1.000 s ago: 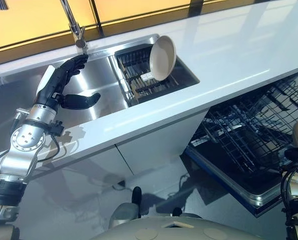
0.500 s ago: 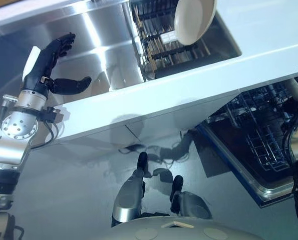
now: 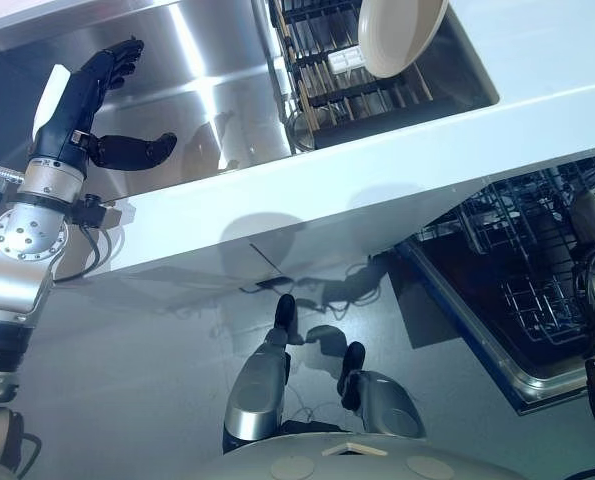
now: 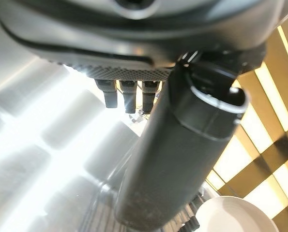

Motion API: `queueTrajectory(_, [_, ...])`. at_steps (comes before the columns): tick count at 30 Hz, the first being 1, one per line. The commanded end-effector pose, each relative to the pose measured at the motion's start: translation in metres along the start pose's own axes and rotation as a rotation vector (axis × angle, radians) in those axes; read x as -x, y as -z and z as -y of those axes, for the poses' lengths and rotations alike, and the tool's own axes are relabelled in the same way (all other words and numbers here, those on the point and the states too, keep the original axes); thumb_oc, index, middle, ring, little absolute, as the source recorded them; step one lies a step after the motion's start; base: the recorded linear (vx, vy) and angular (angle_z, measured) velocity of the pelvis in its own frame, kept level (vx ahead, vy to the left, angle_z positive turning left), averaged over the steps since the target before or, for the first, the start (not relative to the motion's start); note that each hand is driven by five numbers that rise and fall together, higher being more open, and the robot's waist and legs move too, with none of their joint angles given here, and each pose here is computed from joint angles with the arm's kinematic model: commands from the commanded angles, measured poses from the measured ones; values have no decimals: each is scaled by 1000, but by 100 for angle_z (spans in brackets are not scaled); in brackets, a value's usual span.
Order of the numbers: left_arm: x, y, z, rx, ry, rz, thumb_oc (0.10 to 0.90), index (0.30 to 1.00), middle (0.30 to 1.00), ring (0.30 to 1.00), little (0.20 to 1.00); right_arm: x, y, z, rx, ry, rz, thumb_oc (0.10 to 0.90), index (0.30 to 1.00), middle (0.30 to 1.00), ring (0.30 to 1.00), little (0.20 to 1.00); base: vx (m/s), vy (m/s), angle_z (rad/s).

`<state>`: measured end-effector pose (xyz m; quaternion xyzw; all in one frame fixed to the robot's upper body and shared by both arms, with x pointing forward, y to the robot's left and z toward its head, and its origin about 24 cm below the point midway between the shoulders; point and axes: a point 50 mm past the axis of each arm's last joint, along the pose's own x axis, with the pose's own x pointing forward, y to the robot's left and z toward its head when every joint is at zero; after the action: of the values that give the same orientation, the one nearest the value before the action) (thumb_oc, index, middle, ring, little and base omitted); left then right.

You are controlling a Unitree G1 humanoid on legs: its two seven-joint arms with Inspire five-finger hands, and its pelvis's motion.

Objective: Pick up plates and place into dishwasher.

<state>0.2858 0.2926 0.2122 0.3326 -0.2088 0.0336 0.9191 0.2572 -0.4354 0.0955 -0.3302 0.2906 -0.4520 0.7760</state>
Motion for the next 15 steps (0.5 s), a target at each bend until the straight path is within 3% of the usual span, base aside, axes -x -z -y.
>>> queueTrajectory(1, [-8, -37, -26, -22, -79, 177, 800, 900, 900, 900, 900, -8, -14, 51, 111, 157, 128, 100, 300, 300, 300, 200, 73, -30, 0])
queueTrajectory(2, [-7, -35, -26, -21, -73, 170, 800, 900, 900, 900, 900, -8, -11, 51, 123, 157, 128, 100, 300, 300, 300, 200, 79, -21, -3])
queueTrajectory(3, [-5, -34, -26, -21, -66, 161, 800, 900, 900, 900, 900, -9, -10, 53, 140, 167, 134, 515, 655, 655, 655, 615, 87, -17, -2])
queueTrajectory(4, [-4, -32, -26, -20, -61, 154, 800, 900, 900, 900, 900, -8, -10, 54, 148, 178, 148, 685, 801, 801, 801, 785, 99, -4, -4])
queueTrajectory(5, [-2, -30, -25, -17, -52, 143, 800, 900, 900, 900, 900, -7, -13, 55, 165, 192, 171, 800, 900, 900, 900, 900, 90, 5, -8])
queueTrajectory(15, [16, -12, -14, 19, -8, 67, 800, 900, 900, 900, 900, 11, -44, 46, 222, 202, 393, 800, 900, 900, 900, 900, 72, 28, -19])
